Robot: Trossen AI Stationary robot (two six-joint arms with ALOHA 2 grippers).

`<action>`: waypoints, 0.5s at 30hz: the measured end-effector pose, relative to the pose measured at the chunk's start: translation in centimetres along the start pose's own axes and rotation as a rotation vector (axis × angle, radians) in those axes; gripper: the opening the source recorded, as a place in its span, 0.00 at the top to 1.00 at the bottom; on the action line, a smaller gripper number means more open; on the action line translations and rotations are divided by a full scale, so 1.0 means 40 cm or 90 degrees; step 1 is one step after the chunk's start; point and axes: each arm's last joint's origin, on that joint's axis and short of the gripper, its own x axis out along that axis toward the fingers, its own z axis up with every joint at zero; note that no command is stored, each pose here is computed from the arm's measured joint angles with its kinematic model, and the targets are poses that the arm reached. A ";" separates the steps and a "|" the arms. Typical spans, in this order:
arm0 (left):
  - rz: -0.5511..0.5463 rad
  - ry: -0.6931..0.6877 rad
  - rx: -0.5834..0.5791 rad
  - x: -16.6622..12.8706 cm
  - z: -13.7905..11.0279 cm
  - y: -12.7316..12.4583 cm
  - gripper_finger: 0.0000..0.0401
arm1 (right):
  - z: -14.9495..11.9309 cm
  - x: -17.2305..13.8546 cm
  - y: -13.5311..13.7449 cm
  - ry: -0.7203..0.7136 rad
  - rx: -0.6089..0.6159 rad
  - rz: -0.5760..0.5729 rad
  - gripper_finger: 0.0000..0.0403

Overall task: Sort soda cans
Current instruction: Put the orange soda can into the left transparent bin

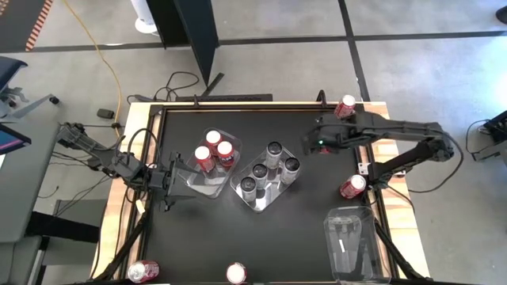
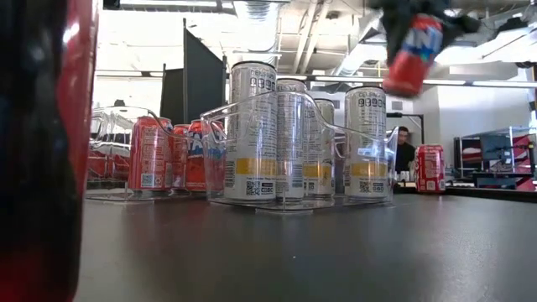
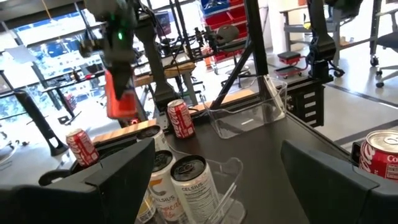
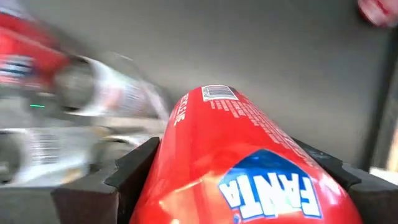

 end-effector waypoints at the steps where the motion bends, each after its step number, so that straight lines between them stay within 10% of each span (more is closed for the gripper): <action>1: 0.004 0.001 0.000 0.000 0.000 0.000 0.14 | 0.009 -0.013 0.014 -0.015 -0.012 0.025 0.22; 15: 0.101 0.020 0.004 -0.006 0.000 0.014 0.14 | 0.146 -0.018 0.286 -0.092 -0.209 0.172 0.22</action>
